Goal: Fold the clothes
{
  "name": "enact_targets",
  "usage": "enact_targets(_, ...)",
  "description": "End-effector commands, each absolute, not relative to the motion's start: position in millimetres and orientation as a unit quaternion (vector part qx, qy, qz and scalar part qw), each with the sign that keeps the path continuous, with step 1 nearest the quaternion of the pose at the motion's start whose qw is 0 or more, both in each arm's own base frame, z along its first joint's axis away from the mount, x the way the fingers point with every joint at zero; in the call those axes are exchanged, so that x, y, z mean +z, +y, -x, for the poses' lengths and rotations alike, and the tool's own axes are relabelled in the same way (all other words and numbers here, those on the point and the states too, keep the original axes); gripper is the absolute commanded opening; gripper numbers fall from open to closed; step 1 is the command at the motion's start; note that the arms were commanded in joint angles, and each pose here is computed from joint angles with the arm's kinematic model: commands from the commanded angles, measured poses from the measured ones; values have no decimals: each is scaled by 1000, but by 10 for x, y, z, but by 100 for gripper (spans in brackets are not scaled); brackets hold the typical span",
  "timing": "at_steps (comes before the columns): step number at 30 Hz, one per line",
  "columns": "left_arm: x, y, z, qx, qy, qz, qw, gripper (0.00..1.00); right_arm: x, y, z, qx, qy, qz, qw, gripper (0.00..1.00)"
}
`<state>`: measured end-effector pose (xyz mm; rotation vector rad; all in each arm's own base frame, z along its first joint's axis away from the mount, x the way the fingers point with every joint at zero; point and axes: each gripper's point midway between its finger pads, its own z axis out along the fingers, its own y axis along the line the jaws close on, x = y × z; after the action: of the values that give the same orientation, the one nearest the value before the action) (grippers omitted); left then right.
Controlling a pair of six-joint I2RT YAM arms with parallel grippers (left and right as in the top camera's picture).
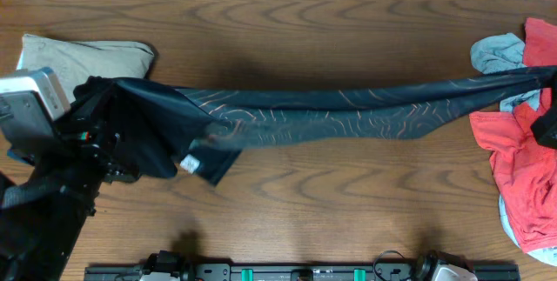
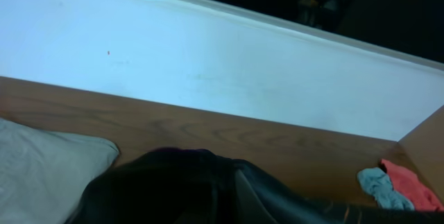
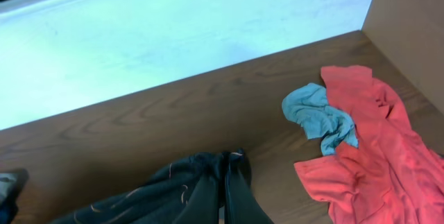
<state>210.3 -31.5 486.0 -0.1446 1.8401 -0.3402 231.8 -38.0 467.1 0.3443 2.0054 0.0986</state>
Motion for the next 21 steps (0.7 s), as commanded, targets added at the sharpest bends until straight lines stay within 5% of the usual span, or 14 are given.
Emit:
enact_targets(1, 4779, -296, -2273, -138, 804, 72, 574, 6, 4578, -450, -2441, 37, 847, -158, 506, 1)
enact_targets(13, 3852, -448, -3757, -115, 882, 68, 452, 6, 3763, -548, -3548, 87, 908, -138, 385, 1)
enact_targets(21, 3568, -548, -5001, -119, 847, 54, 515, 6, 3505, -649, -4692, 91, 886, -111, 442, 1)
